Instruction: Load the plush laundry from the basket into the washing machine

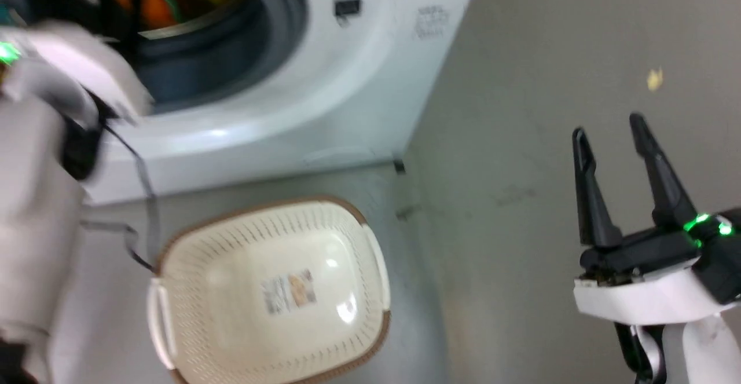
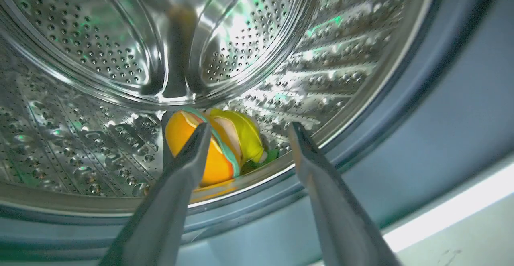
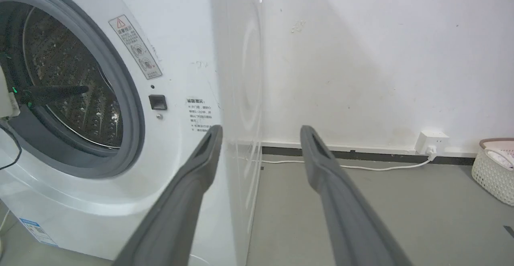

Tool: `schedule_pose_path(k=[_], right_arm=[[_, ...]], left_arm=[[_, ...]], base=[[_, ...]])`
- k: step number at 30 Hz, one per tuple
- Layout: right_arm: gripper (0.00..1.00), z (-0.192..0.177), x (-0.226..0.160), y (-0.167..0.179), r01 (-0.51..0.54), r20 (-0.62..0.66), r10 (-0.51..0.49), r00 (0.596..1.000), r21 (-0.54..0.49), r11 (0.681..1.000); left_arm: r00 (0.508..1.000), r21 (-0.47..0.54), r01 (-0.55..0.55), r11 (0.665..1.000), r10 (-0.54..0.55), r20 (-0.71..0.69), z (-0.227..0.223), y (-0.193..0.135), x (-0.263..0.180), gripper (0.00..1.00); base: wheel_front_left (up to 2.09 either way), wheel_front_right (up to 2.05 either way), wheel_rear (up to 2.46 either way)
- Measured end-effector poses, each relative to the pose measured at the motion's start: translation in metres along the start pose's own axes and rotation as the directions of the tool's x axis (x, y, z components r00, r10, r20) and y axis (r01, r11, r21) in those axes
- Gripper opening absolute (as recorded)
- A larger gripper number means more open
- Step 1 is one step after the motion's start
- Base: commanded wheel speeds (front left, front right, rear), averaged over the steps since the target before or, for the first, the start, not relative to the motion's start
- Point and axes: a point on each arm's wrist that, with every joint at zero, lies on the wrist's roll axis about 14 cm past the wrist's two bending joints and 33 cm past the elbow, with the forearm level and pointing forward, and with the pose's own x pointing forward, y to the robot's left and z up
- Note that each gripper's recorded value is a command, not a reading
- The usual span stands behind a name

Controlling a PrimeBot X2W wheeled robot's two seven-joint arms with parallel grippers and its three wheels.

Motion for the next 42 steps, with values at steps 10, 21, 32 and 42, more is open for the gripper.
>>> schedule_pose_path(k=[10,21,32,42], right_arm=[[1.00,0.054,-0.022,0.032,-0.082,0.119,0.080,0.990,0.010,0.997],[1.00,0.063,-0.038,0.062,-0.163,0.131,0.161,0.978,0.004,0.987],[1.00,0.043,-0.045,0.069,-0.181,0.067,0.178,0.982,0.037,0.983],[1.00,0.005,-0.054,0.059,-0.150,-0.054,0.152,0.987,0.039,0.988]], left_arm=[[0.958,-0.077,-0.097,0.992,0.114,0.263,0.053,-0.015,-0.118,1.00],[0.920,-0.116,-0.210,0.971,0.237,0.311,0.033,-0.043,-0.227,1.00],[0.922,-0.171,-0.290,0.942,0.323,0.212,-0.012,-0.051,-0.264,1.00],[0.932,-0.143,-0.279,0.950,0.304,0.197,-0.020,-0.056,-0.262,1.00]], base=[[0.00,0.00,0.00],[0.00,0.00,0.00],[0.00,0.00,0.00],[0.00,0.00,0.00]])
